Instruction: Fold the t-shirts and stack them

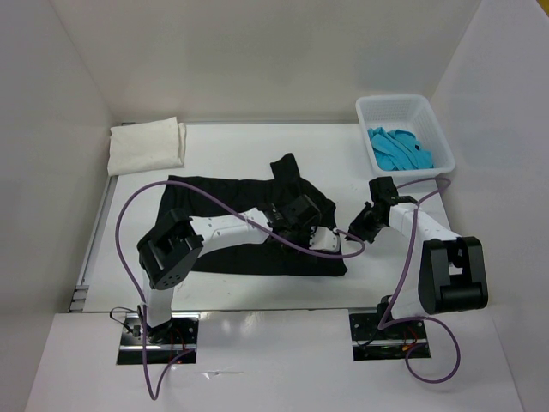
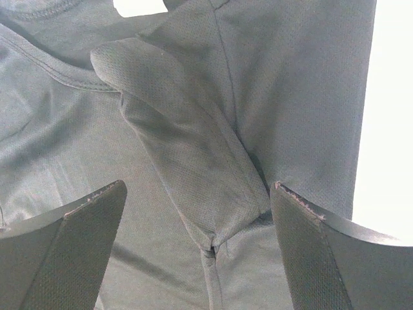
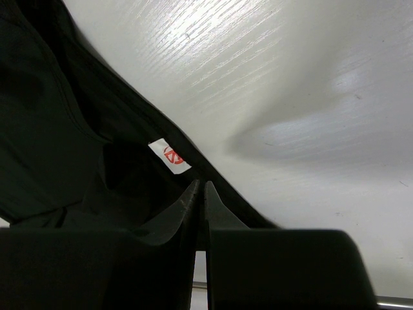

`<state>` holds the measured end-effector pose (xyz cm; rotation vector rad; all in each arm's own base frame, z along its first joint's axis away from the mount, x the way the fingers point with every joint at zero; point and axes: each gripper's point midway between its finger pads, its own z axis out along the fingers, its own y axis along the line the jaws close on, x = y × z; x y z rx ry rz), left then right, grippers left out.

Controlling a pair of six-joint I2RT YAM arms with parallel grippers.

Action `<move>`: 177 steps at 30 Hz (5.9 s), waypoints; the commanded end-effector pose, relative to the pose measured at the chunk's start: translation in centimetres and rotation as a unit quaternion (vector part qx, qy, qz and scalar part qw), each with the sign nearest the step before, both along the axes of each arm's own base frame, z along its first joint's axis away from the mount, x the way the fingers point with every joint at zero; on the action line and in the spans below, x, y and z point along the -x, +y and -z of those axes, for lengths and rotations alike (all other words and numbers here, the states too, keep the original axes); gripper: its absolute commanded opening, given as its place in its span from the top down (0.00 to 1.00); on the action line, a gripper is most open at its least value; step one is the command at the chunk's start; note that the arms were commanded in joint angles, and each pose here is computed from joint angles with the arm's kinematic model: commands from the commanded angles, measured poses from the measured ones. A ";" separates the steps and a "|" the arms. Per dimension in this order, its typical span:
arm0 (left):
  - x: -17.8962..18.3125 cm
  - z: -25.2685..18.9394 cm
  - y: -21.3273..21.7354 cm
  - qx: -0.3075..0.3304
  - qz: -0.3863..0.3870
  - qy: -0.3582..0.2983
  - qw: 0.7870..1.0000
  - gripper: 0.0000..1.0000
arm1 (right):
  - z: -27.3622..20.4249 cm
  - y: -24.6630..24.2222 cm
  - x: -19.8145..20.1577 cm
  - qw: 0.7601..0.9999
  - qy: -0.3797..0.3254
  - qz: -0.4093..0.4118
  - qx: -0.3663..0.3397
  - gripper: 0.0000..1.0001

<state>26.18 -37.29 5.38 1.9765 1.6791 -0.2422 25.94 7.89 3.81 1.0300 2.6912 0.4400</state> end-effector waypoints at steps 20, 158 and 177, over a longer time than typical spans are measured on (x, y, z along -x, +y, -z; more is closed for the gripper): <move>-3.1 0.8 1.7 -0.016 -0.046 -0.054 0.997 0.02 | 0.4 0.2 -0.2 1.000 -0.007 -0.012 0.000 0.90; -7.8 -3.2 7.2 0.125 -0.236 0.307 0.913 0.32 | -1.4 7.4 -5.4 0.976 -0.054 -0.210 0.019 1.00; -6.8 1.0 3.2 0.065 -0.233 0.290 0.926 0.36 | 1.0 7.5 0.2 0.976 0.011 -0.217 0.018 1.00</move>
